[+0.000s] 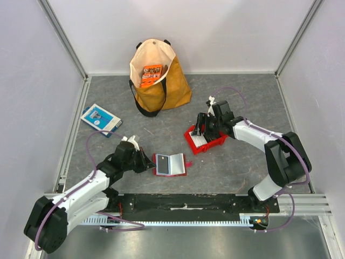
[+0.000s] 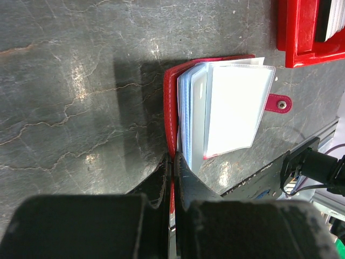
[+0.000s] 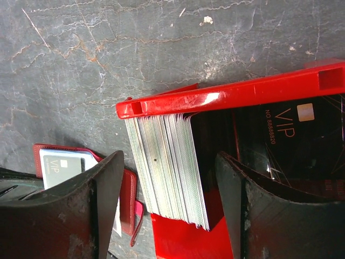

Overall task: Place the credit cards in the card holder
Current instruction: Pick up the credit card from the storage box.

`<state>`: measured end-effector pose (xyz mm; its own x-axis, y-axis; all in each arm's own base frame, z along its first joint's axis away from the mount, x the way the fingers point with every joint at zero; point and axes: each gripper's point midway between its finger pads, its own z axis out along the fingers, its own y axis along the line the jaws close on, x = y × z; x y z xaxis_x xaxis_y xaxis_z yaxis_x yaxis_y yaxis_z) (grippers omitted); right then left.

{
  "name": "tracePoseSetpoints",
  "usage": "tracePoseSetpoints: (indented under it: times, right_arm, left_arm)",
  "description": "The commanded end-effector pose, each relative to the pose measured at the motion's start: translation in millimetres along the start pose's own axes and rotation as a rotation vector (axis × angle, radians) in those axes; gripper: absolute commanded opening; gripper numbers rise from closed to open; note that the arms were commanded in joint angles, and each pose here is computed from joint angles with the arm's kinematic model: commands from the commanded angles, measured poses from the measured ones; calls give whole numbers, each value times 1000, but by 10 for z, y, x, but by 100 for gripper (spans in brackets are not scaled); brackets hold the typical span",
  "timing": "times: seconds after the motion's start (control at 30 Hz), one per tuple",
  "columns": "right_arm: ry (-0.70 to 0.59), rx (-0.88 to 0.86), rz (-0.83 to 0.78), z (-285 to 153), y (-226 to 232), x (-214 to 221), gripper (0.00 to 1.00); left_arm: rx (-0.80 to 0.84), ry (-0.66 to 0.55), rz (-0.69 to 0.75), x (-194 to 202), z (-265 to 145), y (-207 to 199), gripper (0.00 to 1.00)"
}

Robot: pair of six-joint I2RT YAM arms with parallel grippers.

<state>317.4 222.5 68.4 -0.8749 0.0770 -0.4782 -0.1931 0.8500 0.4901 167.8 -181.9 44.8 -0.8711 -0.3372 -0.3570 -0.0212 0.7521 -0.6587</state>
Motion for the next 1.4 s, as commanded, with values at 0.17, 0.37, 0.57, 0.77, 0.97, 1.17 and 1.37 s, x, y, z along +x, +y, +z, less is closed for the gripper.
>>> tracePoseSetpoints:
  times: [0.17, 0.37, 0.57, 0.77, 0.97, 1.17, 1.37]
  right_arm:
    - [-56, -60, -14, -116, 118, -181, 68]
    - [-64, -51, -7, -134, 77, -202, 59]
    - [-61, -44, 1, -136, 30, -183, 48]
    - [-54, -38, 4, -116, -17, -176, 39]
    - [-44, -55, 5, -106, 1, -166, 25]
    - [-40, -49, 13, -105, -36, -156, 15]
    - [-53, -19, 20, -120, -133, -187, 11]
  left_arm:
    - [53, -9, 50, -79, -24, -166, 2]
    - [53, -3, 50, -75, -9, -161, 2]
    - [56, -1, 50, -68, -1, -164, 2]
    - [56, -2, 49, -77, 3, -164, 2]
    - [55, -1, 48, -75, 7, -163, 2]
    - [56, 2, 48, -72, 10, -167, 2]
    - [57, 1, 47, -68, 8, -164, 2]
